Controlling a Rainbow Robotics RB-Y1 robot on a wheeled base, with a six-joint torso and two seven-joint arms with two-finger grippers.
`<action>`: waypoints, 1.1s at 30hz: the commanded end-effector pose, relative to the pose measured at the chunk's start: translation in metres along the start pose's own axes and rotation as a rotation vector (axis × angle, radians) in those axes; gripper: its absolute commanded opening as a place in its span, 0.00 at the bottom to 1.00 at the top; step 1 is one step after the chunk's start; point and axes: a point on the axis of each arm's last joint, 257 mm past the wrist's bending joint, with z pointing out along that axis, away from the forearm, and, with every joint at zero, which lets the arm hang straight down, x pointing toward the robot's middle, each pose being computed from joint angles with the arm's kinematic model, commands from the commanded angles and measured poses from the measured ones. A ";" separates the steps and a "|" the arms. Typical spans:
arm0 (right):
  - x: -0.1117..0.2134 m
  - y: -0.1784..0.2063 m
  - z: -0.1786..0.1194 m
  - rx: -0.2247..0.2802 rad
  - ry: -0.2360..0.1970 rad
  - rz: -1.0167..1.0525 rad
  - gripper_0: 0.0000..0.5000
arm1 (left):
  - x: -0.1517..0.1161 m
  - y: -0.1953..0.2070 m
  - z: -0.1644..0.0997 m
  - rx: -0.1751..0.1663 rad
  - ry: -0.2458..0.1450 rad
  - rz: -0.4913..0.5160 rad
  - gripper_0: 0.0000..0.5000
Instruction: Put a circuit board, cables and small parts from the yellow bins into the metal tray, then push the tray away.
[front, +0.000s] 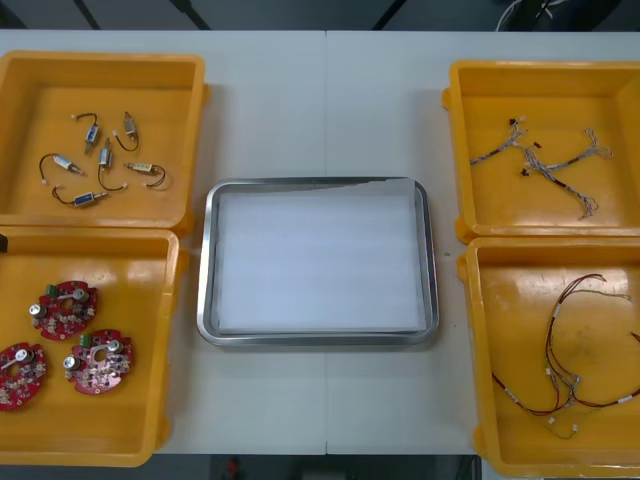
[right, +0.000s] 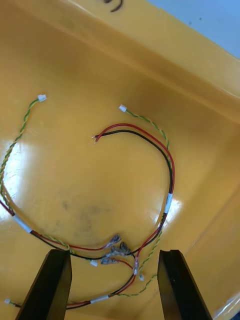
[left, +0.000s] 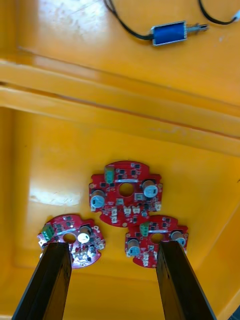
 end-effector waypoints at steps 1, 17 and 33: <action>0.002 -0.014 0.007 -0.029 -0.016 0.035 1.00 | -0.005 0.025 -0.012 -0.047 -0.030 0.035 1.00; 0.022 -0.040 0.036 -0.004 0.026 0.072 1.00 | 0.024 0.056 0.028 -0.070 -0.041 0.050 1.00; 0.031 -0.058 0.078 0.015 0.037 0.061 1.00 | 0.037 0.068 0.060 -0.106 -0.059 0.155 1.00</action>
